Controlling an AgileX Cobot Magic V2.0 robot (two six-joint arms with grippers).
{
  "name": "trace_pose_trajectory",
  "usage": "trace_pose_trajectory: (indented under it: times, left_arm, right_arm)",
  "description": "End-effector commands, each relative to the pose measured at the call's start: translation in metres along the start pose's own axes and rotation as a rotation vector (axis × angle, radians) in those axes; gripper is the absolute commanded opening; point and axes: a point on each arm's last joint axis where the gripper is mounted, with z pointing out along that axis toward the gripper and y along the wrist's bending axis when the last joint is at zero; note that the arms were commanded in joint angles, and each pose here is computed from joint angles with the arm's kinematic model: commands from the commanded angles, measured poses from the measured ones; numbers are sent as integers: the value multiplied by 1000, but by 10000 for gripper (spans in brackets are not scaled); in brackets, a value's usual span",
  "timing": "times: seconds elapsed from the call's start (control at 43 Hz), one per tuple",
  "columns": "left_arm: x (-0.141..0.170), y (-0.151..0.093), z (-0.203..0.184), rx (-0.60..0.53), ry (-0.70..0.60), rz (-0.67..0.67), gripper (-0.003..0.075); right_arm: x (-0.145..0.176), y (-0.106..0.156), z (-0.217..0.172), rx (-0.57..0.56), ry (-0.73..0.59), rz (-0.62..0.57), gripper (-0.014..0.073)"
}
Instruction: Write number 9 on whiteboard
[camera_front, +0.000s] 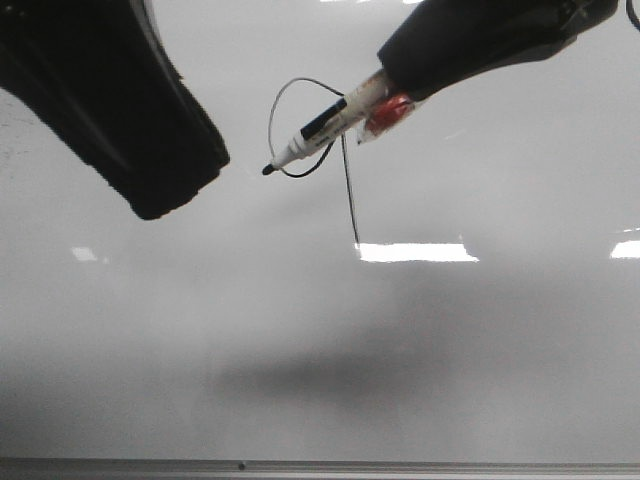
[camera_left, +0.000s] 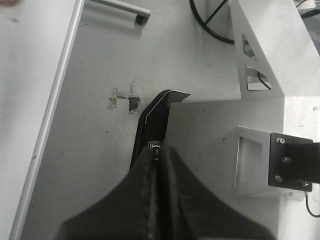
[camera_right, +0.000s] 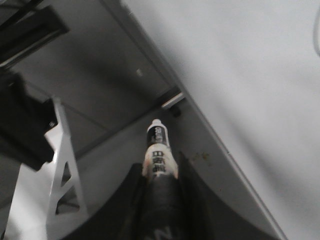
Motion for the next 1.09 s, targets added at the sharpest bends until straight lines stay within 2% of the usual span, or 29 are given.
trace_pose_trajectory:
  times: [0.0,0.046,0.209,0.279,0.511,0.906,0.999,1.069]
  left_arm:
    - [-14,-10,-16,0,-114,2,45]
    - [-15,-11,-18,5,-115,5,98]
    - [-23,-11,-26,-18,-146,25,404]
    - [-25,-10,-27,-24,-168,29,459]
    - [-28,-10,-27,-37,-193,68,410]
    - [-27,-10,-27,-29,-187,71,405]
    - [-27,-10,-27,-29,-187,71,358]
    - [-27,-10,-27,-29,-187,71,293]
  right_arm:
    - [-9,18,-14,-72,4,-78,-58]
    - [-7,19,-14,-81,20,-77,-58]
    - [-3,27,-14,-158,68,-69,-58]
    - [-4,33,-11,-195,75,-72,-58]
    - [-8,63,9,-306,105,-134,-58]
    - [-21,74,1,-322,50,-150,-58]
    - [-21,75,0,-320,49,-154,-58]
    - [-21,75,0,-320,49,-154,-58]
